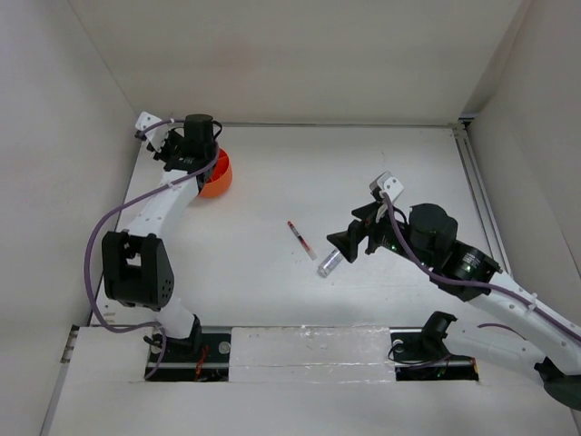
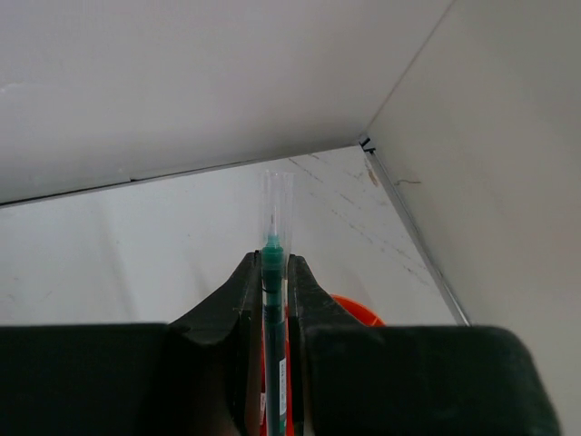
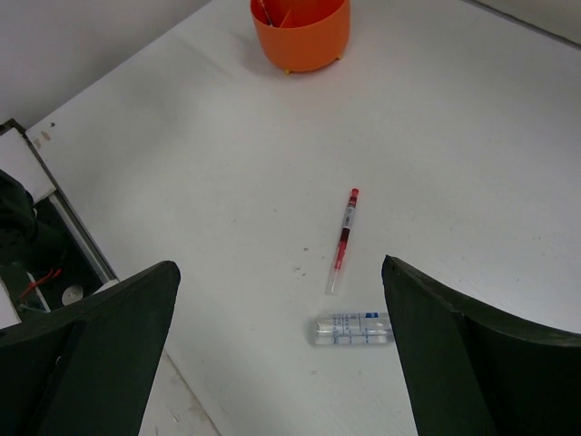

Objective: Sort the stationery into containers
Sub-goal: Place the pen in the storage box.

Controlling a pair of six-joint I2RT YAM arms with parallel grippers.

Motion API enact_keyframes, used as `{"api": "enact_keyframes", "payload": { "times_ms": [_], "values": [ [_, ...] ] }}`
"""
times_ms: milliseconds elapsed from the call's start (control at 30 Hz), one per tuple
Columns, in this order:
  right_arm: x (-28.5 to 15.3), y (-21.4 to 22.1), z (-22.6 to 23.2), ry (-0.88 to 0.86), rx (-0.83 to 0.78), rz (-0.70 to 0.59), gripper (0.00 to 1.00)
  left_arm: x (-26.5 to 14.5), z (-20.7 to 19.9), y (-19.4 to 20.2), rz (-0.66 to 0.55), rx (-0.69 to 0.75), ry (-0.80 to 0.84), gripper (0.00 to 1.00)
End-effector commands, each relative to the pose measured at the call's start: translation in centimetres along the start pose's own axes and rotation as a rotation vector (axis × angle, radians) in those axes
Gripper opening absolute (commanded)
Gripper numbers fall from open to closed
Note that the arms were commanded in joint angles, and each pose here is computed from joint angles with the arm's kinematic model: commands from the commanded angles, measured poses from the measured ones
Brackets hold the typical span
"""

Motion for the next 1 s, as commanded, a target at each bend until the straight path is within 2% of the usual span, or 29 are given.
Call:
{"api": "enact_keyframes", "payload": {
  "times_ms": [0, 533, 967],
  "values": [
    [0.2, -1.7, 0.1, -0.012, -0.009, -0.067, 0.99, 0.9, -1.2, -0.7, -0.047, -0.044, -0.011, 0.0],
    [0.7, -0.9, 0.1, -0.011, -0.009, -0.04, 0.99, 2.6, -0.6, 4.2, -0.031, 0.023, -0.037, 0.0],
    [0.7, -0.6, 0.0, -0.011, -0.008, -0.031, 0.99, 3.0, -0.4, 5.9, -0.016, 0.031, -0.044, 0.0]
  ]
}}
Point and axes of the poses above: each gripper's point midway between its finger pads, its own x axis out along the fingers, its own z axis along the line the jaws close on, y = z × x, the point moved 1 cm from there along -x, back along the fingers, and after that the axes turned 7 degrees about -x, right-handed, at the moved point
